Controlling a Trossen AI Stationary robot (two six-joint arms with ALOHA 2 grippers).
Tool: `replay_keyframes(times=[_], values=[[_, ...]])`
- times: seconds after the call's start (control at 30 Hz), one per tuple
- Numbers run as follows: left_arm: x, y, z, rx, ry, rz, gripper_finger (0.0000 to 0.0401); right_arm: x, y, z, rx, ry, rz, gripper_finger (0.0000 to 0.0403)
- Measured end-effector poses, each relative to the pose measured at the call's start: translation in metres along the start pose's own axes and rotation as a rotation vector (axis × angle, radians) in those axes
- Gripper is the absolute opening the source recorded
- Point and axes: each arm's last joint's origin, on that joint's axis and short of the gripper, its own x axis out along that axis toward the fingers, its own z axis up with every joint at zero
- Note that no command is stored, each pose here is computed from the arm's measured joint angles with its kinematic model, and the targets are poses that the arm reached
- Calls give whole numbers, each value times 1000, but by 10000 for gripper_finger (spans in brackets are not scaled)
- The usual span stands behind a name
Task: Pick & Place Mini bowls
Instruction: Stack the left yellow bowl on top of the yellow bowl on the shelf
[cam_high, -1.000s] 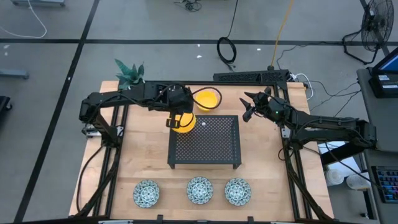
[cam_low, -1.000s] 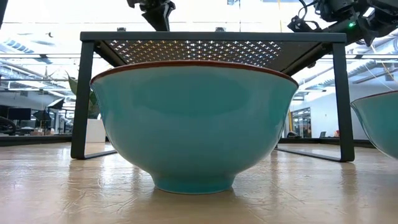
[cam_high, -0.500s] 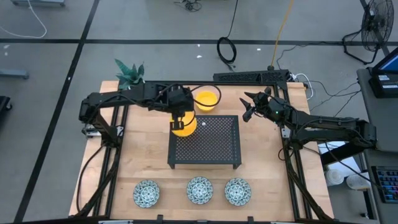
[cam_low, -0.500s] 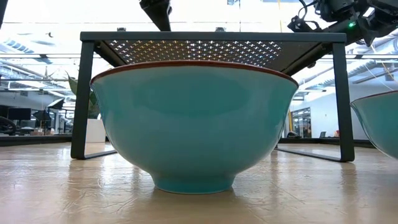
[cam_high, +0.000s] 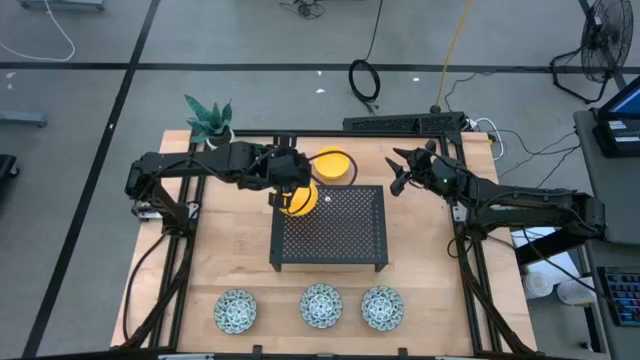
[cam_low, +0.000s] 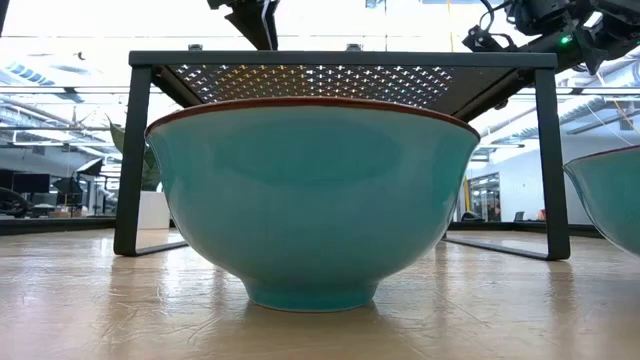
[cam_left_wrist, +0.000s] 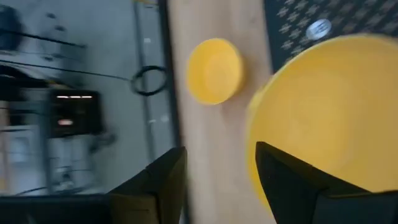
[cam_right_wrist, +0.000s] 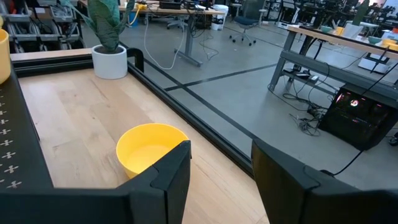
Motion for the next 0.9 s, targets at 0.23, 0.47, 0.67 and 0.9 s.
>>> replay_keyframes(times=[0.23,0.47,0.67,0.9], values=[[-9,-16,5,174,-52,-84,114,0,0,0,0,0,0,155],[0,-9,2,160,-84,-191,12,0,0,0,0,1,0,155],[28,-3,-10,111,-21,-228,5,0,0,0,0,1,0,155],[49,-11,-13,81,-69,-337,3,0,0,0,0,1,0,155]])
